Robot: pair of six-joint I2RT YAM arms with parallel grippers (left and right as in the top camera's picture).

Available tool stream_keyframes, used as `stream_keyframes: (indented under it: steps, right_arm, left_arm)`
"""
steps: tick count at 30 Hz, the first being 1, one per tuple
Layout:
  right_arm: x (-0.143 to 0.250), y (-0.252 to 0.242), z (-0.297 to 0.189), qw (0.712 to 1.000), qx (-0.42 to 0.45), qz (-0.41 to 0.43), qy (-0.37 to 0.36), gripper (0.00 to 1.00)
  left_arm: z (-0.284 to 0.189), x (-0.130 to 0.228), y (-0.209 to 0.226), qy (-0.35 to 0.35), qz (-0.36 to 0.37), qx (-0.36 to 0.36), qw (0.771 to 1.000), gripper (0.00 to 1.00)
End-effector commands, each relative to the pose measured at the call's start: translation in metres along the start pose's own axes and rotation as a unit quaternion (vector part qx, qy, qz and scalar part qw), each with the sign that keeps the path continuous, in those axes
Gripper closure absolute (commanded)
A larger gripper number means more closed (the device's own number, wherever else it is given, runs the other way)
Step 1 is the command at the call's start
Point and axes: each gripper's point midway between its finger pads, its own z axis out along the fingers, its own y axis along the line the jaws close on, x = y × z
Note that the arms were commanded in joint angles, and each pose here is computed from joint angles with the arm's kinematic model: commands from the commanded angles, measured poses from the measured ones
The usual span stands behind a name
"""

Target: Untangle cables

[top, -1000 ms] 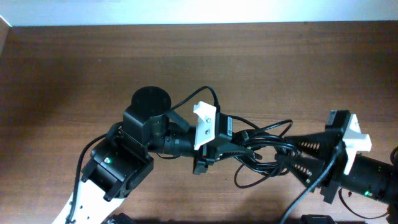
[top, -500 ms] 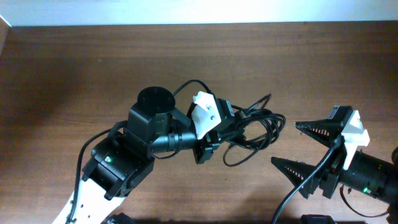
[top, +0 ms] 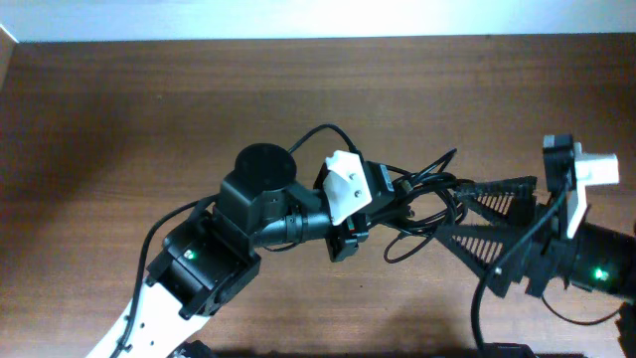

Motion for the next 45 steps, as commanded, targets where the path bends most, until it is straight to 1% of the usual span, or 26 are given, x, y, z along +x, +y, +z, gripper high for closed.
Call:
stream_keyframes:
  steps: [1,5,8,9,10,13,16,22,23,26,30,35,38,40,45]
  right_arm:
    - [-0.004,-0.003,0.003,0.999,-0.009,0.04,0.005,0.1]
    - [-0.006,-0.008,0.005,0.999,-0.008,0.047,0.008,0.12]
    - [-0.007,-0.011,0.006,0.999,-0.007,0.051,0.01,0.14]
    - [-0.007,-0.012,0.007,0.999,-0.007,0.052,0.01,0.14]
    - [-0.009,-0.013,0.008,0.999,-0.007,0.052,0.01,0.17]
    - [-0.015,-0.016,0.01,0.999,-0.009,0.051,0.005,0.18]
    - [-0.02,-0.016,0.01,0.998,-0.011,0.058,-0.001,0.22]
    - [-0.022,-0.007,0.01,0.998,-0.037,0.045,0.003,0.23]
    - [-0.022,-0.007,0.01,0.998,-0.037,0.045,0.003,0.23]
    - [-0.023,-0.008,0.011,0.998,-0.037,0.044,0.003,0.23]
    - [-0.025,-0.008,0.011,0.999,-0.038,0.038,0.001,0.32]
    - [-0.025,-0.008,0.011,0.999,-0.038,0.036,0.001,0.5]
    - [-0.025,-0.008,0.011,0.999,-0.038,0.036,0.0,0.51]
    - [-0.026,-0.009,0.011,0.999,-0.036,0.036,0.0,0.54]
    - [-0.026,-0.011,0.012,0.999,-0.035,0.037,0.0,0.55]
  left_arm:
    - [-0.001,-0.013,-0.005,-0.021,0.007,0.008,1.0,1.0]
    - [-0.001,-0.021,-0.004,-0.036,0.013,0.007,0.999,1.0]
    - [-0.002,-0.028,-0.012,-0.051,0.023,0.029,0.998,1.0]
    - [-0.002,-0.029,-0.013,-0.052,0.023,0.032,0.998,1.0]
    - [-0.002,-0.028,-0.013,-0.051,0.022,0.033,0.998,1.0]
    - [-0.002,-0.026,-0.018,-0.049,0.02,0.047,0.997,1.0]
    - [-0.001,-0.026,-0.023,-0.049,0.021,0.058,0.997,1.0]
    - [0.006,-0.021,-0.019,-0.041,0.015,0.06,0.997,1.0]
    - [0.006,-0.022,-0.02,-0.043,0.016,0.066,0.997,1.0]
    - [0.006,-0.03,-0.037,-0.063,0.033,0.119,0.99,1.0]
    - [0.014,-0.031,-0.045,-0.067,0.041,0.133,0.988,1.0]
    - [0.023,-0.028,-0.044,-0.063,0.038,0.137,0.988,1.0]
    - [0.023,-0.03,-0.045,-0.067,0.042,0.139,0.987,1.0]
    - [0.022,-0.031,-0.046,-0.07,0.045,0.142,0.986,1.0]
    - [0.018,-0.034,-0.058,-0.078,0.058,0.177,0.979,1.0]
